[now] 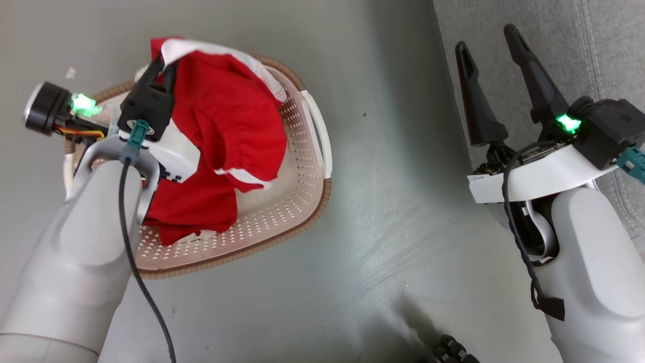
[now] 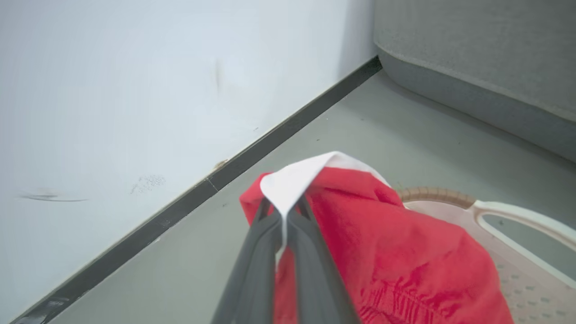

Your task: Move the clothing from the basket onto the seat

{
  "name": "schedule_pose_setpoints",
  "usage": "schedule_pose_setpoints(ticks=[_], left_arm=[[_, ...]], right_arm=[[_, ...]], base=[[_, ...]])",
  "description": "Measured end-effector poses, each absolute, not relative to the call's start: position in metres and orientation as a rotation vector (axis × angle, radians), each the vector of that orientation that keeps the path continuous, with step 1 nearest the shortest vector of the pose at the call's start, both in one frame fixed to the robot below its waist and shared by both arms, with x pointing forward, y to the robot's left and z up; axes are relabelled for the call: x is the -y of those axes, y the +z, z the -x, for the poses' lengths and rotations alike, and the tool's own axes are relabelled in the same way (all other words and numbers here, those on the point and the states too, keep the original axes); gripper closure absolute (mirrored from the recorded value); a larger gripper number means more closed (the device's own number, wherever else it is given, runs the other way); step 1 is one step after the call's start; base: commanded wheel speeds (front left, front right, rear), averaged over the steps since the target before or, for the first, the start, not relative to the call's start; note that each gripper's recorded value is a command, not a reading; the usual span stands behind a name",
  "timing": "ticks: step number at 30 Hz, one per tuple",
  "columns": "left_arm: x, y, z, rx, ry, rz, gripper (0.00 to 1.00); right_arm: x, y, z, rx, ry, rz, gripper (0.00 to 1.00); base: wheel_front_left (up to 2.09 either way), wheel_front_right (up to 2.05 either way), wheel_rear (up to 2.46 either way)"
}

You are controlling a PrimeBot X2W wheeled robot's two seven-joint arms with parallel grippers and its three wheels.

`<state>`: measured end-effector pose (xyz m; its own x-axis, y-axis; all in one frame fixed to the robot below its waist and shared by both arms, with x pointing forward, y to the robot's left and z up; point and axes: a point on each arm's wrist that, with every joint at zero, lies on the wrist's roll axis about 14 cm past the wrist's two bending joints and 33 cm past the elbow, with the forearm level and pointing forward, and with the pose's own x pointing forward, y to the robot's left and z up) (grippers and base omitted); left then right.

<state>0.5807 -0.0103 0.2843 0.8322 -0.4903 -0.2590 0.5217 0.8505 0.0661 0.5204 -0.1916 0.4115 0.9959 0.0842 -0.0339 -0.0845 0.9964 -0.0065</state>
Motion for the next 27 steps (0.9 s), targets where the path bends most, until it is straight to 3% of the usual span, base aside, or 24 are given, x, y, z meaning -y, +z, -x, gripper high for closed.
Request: schedule_pose_setpoints(ticks=[11,27], left_arm=[[-0.008,0.391,-0.597,0.04,-0.538,-0.137,1.0],[-0.038,0.474,-0.554,0.161,-0.528,-0.163,1.0]], right_arm=[[0.169,0.436,-0.528,0.015,0.184,0.046,0.0],[0.137,0.471,-0.515,0.057,0.326,0.107,0.0]], base=[[0.0,0.0,0.0],[0.0,0.0,0.0]])
